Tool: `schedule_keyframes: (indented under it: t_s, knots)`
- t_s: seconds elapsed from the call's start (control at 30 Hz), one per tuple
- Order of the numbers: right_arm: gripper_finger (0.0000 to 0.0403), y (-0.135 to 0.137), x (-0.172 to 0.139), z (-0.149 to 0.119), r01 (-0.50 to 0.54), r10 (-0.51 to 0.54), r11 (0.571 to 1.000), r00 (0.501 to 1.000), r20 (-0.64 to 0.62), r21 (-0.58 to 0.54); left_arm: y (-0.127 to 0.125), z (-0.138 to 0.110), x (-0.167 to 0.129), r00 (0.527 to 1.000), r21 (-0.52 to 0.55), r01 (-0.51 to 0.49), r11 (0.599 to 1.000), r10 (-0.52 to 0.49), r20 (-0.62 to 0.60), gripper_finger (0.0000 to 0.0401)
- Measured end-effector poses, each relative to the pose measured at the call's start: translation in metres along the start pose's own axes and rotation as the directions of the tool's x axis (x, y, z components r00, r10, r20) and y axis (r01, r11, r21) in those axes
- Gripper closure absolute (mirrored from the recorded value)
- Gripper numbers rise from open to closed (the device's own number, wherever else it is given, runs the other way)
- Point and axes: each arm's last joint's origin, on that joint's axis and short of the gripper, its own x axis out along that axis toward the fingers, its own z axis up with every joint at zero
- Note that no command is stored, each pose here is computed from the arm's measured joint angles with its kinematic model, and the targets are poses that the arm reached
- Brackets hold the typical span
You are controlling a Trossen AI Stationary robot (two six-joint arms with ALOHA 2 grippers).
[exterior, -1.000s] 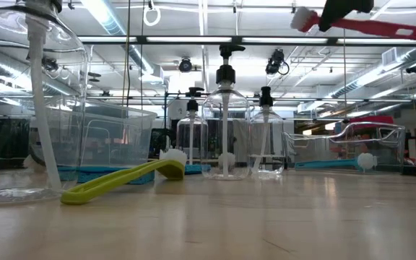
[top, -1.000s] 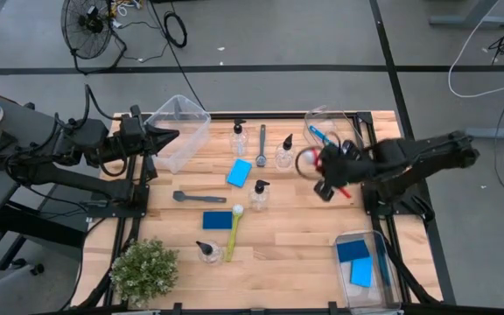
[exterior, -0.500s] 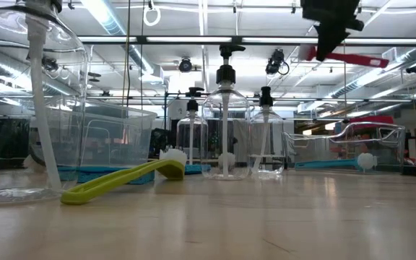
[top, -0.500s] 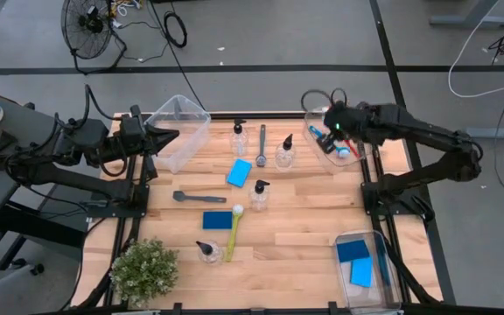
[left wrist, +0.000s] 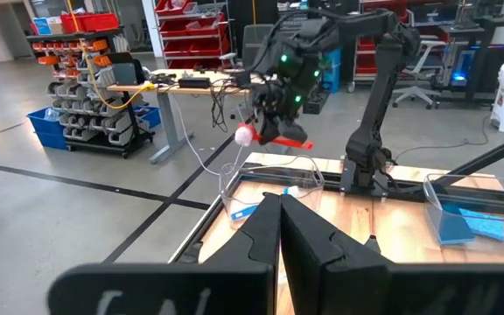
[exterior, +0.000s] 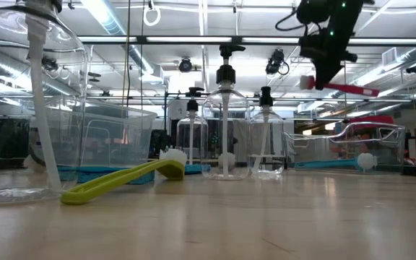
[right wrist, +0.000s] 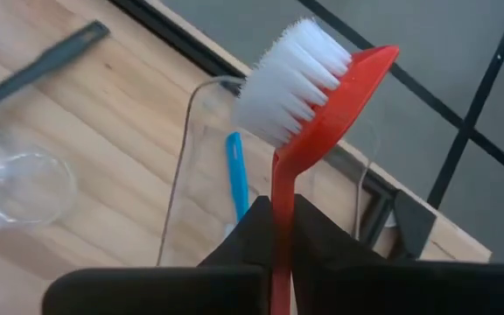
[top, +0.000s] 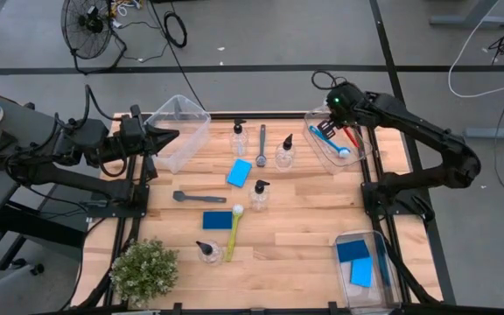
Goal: Pick & Place Kitchen Sink Supplies
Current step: Put the red cleaning brush into the top transparent bin, then put the transparent bottle spray into the transparent container
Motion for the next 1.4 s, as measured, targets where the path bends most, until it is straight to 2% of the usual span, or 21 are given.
schedule_keyframes:
  t_s: [0.17, 0.43, 0.57, 0.8, 0.93, 1.1, 1.17, 1.23, 1.3, 1.4]
  knots:
    - [0.0392, 0.001, 0.019, -0.007, 0.005, -0.005, 0.999, 1.000, -0.010, -0.048, 0.000, 0.000, 0.000, 1.000, 0.001, -0.006, 1.000, 0.006, 0.000, 0.0385]
    - [0.0368, -0.003, 0.032, -0.015, 0.025, -0.026, 0.999, 0.999, -0.044, -0.032, 0.001, 0.000, 0.000, 0.999, 0.002, -0.051, 0.999, 0.051, -0.001, 0.0385]
    - [0.0329, -0.004, 0.033, -0.013, 0.035, -0.036, 0.999, 0.999, -0.024, -0.032, 0.002, 0.000, 0.000, 0.998, 0.002, -0.067, 0.998, 0.067, -0.001, 0.0385]
    - [0.0235, -0.007, 0.033, -0.012, 0.058, -0.058, 0.998, 0.998, -0.016, -0.040, 0.003, 0.000, 0.000, 0.995, 0.000, -0.104, 0.995, 0.104, -0.001, 0.0385]
    - [0.0196, -0.005, 0.033, -0.010, -0.003, 0.003, 1.000, 1.000, 0.000, -0.018, 0.004, 0.000, 0.000, 0.992, 0.000, -0.123, 0.992, 0.123, -0.002, 0.0385]
    - [0.0178, 0.000, 0.033, -0.003, -0.163, 0.161, 0.987, 0.985, 0.063, 0.016, 0.004, 0.000, 0.000, 0.990, -0.001, -0.139, 0.990, 0.139, -0.002, 0.0385]
    - [0.0177, 0.003, 0.031, 0.002, -0.264, 0.261, 0.964, 0.959, 0.110, 0.014, 0.004, 0.000, 0.000, 0.989, -0.001, -0.147, 0.989, 0.147, -0.002, 0.0385]
    - [0.0177, 0.006, 0.026, 0.008, -0.379, 0.373, 0.926, 0.909, 0.185, -0.007, 0.004, 0.000, 0.000, 0.988, -0.002, -0.156, 0.988, 0.156, -0.002, 0.0385]
    - [0.0177, 0.010, 0.019, 0.016, -0.490, 0.482, 0.871, 0.834, 0.270, -0.042, 0.005, 0.000, 0.000, 0.986, -0.002, -0.167, 0.986, 0.167, -0.002, 0.0385]
    - [0.0177, 0.016, 0.005, 0.029, -0.620, 0.613, 0.774, 0.683, 0.397, -0.128, 0.008, 0.000, 0.000, 0.979, -0.037, -0.201, 0.979, 0.202, -0.001, 0.0385]
